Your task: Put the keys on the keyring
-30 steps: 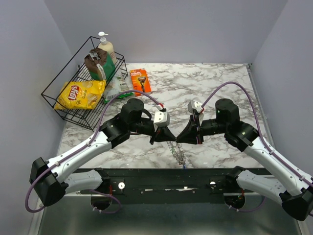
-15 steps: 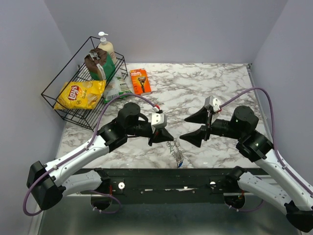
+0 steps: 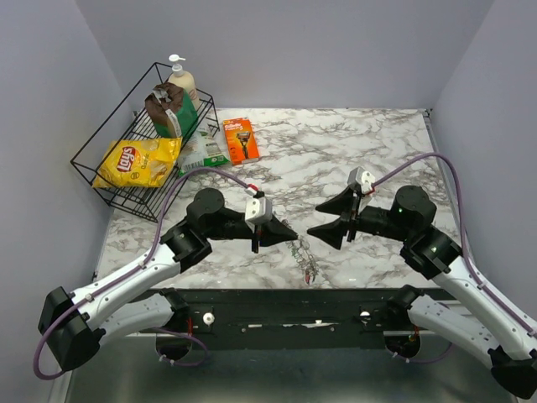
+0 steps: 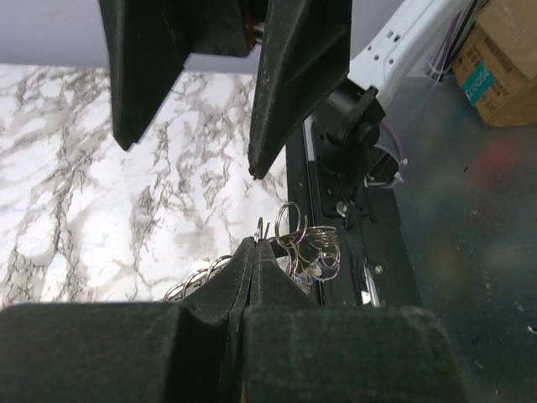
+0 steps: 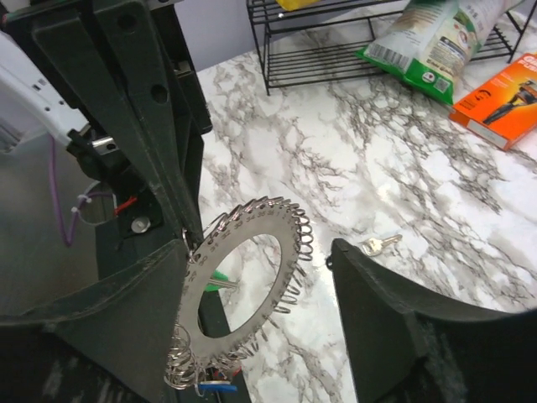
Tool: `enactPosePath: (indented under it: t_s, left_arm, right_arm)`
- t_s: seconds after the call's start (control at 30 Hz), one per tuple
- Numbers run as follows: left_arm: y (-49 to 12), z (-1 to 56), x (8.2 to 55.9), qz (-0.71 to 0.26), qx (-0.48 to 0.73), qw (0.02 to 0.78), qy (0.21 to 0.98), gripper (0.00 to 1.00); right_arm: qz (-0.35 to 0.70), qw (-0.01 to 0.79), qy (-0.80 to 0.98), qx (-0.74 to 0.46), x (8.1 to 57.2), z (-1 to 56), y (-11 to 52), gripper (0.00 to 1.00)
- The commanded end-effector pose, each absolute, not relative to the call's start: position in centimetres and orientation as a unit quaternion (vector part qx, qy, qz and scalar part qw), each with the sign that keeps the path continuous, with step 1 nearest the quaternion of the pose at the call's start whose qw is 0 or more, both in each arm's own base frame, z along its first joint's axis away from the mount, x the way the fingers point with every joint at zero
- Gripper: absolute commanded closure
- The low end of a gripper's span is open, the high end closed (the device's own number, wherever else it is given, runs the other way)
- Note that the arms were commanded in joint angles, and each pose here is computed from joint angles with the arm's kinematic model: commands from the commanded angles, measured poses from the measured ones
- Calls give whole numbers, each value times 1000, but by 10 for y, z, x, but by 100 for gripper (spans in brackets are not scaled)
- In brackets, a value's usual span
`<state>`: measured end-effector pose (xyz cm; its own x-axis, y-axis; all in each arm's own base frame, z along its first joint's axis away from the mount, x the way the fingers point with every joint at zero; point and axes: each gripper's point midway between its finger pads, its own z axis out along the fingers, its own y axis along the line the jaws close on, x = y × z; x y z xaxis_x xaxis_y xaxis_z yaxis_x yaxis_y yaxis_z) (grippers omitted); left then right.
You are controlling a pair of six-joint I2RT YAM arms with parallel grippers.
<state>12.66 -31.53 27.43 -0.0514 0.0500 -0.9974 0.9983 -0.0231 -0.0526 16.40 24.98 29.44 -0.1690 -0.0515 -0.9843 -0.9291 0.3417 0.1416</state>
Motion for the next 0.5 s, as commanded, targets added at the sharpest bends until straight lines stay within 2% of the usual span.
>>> enactPosePath:
  t_s: [0.0, 0.1, 0.17, 0.23, 0.47]
  left_arm:
    - [-313, 317, 110, -542, 502, 521, 427, 100]
    - [-309, 325, 103, -549, 502, 534, 401, 100]
    - [-307, 331, 100, -552, 502, 543, 385, 100]
    - [-306, 333, 96, -560, 501, 541, 378, 100]
    - [-304, 351, 82, -587, 505, 538, 333, 100]
  right_arm:
    - [444, 543, 574, -422, 147, 312, 252, 27]
    - [452, 543, 549, -447, 136, 316, 252, 24]
    - [459, 538, 536, -461, 129, 318, 253, 17]
    - [470, 528, 513, -487, 119, 319, 255, 14]
    - [487, 517, 481, -514, 107, 321, 257, 15]
